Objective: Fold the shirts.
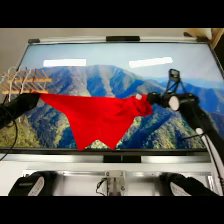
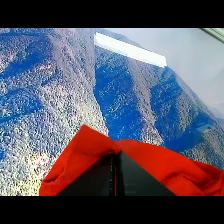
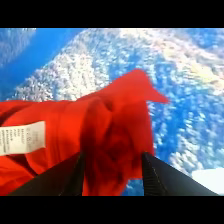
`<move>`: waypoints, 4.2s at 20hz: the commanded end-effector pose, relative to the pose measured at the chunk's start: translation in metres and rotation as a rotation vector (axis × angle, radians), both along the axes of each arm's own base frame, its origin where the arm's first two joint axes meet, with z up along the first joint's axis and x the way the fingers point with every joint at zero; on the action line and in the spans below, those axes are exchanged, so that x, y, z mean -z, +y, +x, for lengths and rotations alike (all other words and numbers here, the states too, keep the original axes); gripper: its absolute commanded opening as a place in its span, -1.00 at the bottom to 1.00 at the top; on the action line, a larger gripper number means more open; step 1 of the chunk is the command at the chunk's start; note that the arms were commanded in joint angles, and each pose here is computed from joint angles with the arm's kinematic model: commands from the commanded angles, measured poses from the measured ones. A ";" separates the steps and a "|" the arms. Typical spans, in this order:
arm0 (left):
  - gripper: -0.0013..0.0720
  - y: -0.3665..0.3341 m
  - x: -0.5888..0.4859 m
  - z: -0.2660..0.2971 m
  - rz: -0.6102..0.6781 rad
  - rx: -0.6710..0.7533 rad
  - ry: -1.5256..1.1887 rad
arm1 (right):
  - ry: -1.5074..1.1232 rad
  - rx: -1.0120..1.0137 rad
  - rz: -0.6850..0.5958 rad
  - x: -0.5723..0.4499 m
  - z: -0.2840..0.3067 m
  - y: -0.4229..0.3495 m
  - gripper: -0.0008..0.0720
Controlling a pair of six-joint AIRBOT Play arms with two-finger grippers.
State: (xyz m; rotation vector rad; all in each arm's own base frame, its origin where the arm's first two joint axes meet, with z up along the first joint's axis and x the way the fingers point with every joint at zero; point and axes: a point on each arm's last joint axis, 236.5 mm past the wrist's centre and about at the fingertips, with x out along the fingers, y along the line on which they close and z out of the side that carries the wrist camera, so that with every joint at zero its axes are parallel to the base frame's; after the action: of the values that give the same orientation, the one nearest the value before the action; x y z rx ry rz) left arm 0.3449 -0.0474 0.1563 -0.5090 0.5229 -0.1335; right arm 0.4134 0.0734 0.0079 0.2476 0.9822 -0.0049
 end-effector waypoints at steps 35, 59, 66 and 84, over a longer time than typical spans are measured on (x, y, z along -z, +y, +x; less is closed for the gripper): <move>-0.88 -0.020 -0.424 -0.167 0.273 0.034 -0.971 | -1.156 -0.261 -0.251 -0.495 -0.178 -0.018 -0.78; -0.87 0.025 0.029 0.110 0.124 0.007 0.168 | -0.222 0.051 0.015 -0.119 0.137 -0.052 -0.78; -0.87 0.000 0.149 0.134 -0.028 0.039 0.433 | -0.009 0.073 0.239 0.006 0.160 0.009 -0.78; 0.94 -0.010 0.249 -0.117 -0.400 0.180 1.021 | 0.560 -0.032 0.180 -0.027 -0.043 -0.134 0.43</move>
State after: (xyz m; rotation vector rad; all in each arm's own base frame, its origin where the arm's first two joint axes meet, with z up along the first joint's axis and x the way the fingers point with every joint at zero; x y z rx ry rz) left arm 0.2587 -0.0284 -0.0603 -0.7918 1.5838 -0.1288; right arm 0.3956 -0.0643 0.0407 0.3673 1.4668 0.0073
